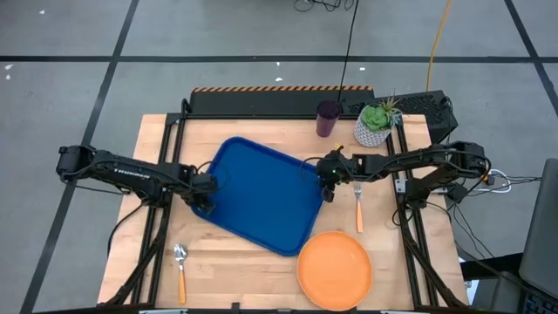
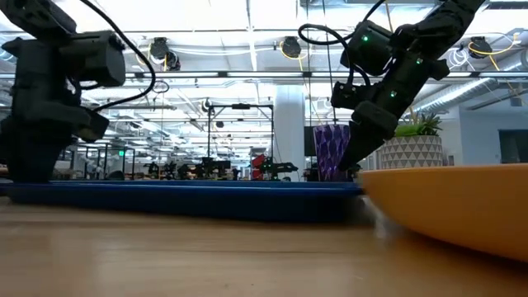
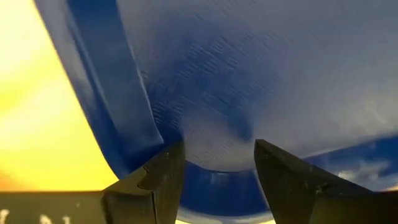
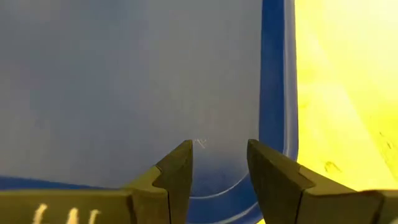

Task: Pick and place plate/cup/fork/spoon on tray
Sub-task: Prepare the blue serving tray, then put the yellow spoon on the left of the blue serving tray

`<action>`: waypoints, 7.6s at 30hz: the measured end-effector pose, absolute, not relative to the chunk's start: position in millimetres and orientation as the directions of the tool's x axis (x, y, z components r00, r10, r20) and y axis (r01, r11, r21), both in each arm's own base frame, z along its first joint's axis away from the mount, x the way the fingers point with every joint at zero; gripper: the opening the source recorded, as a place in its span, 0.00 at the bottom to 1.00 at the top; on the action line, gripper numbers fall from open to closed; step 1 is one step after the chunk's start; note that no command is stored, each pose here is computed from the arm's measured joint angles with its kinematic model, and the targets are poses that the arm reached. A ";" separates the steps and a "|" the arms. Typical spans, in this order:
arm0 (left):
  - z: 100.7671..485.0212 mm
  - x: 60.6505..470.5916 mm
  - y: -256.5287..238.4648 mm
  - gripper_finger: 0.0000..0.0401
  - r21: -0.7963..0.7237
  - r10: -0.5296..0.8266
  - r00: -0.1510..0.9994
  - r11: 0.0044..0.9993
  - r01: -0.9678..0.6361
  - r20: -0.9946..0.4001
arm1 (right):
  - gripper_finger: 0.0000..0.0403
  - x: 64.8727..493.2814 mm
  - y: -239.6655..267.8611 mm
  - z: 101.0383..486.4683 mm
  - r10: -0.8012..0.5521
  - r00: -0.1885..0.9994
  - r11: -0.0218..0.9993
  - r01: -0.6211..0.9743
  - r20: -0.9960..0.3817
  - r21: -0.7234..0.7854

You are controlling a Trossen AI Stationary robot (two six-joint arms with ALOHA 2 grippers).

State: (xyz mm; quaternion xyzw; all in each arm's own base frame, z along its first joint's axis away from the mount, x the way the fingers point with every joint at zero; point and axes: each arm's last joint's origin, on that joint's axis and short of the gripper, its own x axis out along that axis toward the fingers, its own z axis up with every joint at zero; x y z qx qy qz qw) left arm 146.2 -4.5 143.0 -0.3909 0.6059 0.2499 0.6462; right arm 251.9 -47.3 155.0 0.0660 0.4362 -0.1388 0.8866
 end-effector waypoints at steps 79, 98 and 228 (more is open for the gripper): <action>148.2 151.3 45.4 0.10 -0.206 0.053 0.219 0.188 -0.960 -0.974 | 0.36 242.8 -32.8 172.7 -0.151 0.609 0.988 0.115 -0.779 -0.101; 149.8 165.5 -4.2 0.09 -0.300 0.017 0.304 0.128 -0.945 -0.952 | 0.36 206.1 -28.0 194.0 -0.160 0.665 0.987 0.109 -0.730 -0.117; 194.6 396.5 -208.5 0.40 0.797 0.204 0.772 0.196 0.571 -0.603 | 0.36 153.7 -3.1 256.0 0.083 0.996 0.896 -0.087 0.030 0.436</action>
